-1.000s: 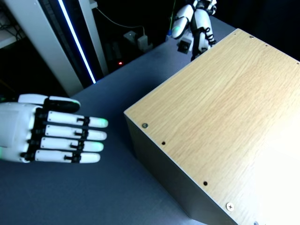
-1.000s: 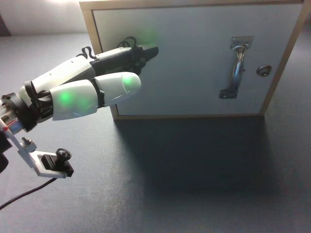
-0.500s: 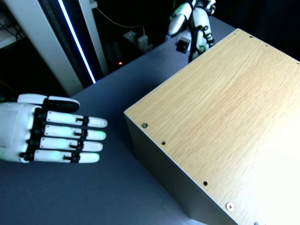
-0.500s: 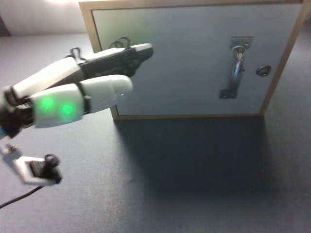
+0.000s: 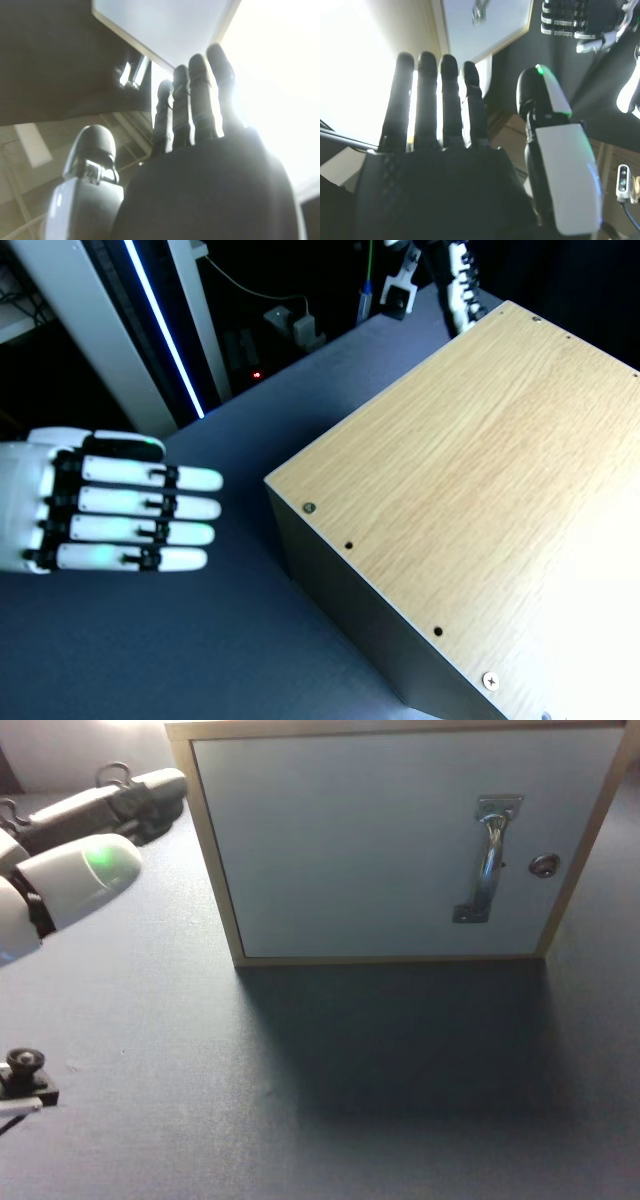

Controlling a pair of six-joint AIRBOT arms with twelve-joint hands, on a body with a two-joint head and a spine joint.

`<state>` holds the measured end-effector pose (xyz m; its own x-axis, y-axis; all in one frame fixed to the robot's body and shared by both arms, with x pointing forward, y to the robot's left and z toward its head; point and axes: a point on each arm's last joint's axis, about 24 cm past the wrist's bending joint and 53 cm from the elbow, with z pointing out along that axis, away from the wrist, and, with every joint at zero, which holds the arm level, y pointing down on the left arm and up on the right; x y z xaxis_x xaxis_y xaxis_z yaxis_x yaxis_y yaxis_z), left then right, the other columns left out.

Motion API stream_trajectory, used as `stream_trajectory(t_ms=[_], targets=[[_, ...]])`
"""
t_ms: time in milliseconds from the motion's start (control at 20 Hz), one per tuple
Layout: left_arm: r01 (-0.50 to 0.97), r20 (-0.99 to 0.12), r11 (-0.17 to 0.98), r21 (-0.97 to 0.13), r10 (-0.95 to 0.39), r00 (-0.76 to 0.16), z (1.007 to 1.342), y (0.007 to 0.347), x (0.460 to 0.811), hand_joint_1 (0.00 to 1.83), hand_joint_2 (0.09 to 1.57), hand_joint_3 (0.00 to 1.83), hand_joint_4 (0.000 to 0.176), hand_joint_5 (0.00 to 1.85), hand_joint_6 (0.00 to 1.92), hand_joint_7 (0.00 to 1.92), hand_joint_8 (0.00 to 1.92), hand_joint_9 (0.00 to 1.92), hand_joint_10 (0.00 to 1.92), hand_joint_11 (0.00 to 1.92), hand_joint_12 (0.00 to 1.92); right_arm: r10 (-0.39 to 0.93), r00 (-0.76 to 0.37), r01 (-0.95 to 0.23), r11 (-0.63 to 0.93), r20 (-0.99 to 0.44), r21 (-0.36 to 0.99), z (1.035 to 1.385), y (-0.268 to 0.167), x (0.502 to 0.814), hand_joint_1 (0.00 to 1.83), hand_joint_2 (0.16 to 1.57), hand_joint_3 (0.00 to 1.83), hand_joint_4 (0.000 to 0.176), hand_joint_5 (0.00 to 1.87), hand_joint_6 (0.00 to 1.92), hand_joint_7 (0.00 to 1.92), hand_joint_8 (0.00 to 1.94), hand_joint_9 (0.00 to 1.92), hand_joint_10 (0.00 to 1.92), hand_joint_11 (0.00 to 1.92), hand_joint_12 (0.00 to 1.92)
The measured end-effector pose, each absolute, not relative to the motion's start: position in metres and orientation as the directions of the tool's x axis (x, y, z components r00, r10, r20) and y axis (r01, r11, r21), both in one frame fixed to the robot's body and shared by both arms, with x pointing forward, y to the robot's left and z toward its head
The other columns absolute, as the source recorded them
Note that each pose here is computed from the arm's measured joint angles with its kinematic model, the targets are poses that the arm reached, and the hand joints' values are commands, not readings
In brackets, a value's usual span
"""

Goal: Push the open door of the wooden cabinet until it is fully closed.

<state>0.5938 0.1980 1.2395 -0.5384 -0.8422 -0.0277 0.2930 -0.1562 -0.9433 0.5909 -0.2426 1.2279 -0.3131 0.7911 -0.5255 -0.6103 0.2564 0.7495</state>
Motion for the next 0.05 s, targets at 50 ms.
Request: stream_trajectory(t_ms=[50], targets=[[0.3, -0.019, -0.168, -0.939, -0.846, -0.533, 1.242, 0.1994, 0.5928, 0.32, 1.42, 0.0, 0.0, 0.26, 0.01, 0.25, 0.01, 0.24, 0.01, 0.06, 0.42, 0.796, -0.309, -0.621, 0.246, -0.521, 0.744, 1.2318, -0.2423, 0.5894, 0.7, 1.33, 0.01, 0.0, 0.36, 0.0, 0.37, 0.0, 0.35, 0.01, 0.07, 0.6]])
